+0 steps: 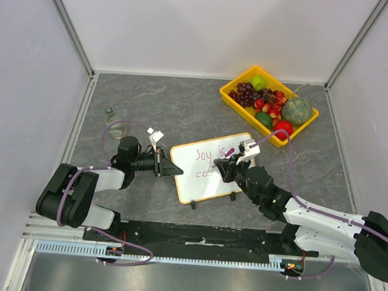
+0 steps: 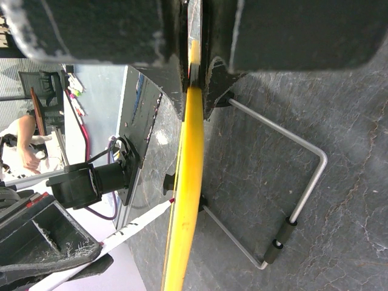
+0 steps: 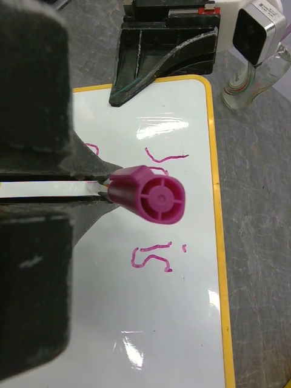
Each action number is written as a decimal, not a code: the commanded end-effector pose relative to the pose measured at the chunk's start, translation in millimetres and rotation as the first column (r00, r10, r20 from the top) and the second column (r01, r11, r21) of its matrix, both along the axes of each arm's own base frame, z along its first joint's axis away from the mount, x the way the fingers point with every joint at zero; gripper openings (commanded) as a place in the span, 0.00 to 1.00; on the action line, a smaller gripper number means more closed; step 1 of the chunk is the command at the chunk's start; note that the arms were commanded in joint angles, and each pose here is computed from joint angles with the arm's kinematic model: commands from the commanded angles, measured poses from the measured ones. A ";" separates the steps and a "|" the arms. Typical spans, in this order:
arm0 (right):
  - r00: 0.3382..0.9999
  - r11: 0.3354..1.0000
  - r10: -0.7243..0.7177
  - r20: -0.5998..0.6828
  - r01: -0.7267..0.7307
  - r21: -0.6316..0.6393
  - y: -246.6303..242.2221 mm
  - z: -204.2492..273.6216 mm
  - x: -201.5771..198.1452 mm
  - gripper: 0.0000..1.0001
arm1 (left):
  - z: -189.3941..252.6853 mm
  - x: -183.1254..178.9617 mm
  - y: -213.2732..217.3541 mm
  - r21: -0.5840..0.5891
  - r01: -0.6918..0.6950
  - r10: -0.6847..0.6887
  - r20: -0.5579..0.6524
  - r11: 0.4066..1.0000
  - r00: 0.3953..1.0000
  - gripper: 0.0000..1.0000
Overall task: Write a sentence on the whiteboard
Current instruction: Write on the whiteboard at the whiteboard stand.
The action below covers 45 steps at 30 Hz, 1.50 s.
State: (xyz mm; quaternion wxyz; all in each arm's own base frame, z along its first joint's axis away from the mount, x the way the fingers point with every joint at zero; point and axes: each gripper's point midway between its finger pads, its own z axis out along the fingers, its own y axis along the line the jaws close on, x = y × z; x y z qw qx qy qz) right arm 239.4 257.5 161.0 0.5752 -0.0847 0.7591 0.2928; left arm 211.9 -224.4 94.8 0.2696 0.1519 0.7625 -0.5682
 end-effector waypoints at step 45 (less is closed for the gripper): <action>0.997 0.997 -0.077 0.017 0.077 0.026 -14.3 13.6 13.3 0.00 | -6.9 9.4 1.5 0.030 -0.042 0.042 -0.003 0.999 0.999 0.02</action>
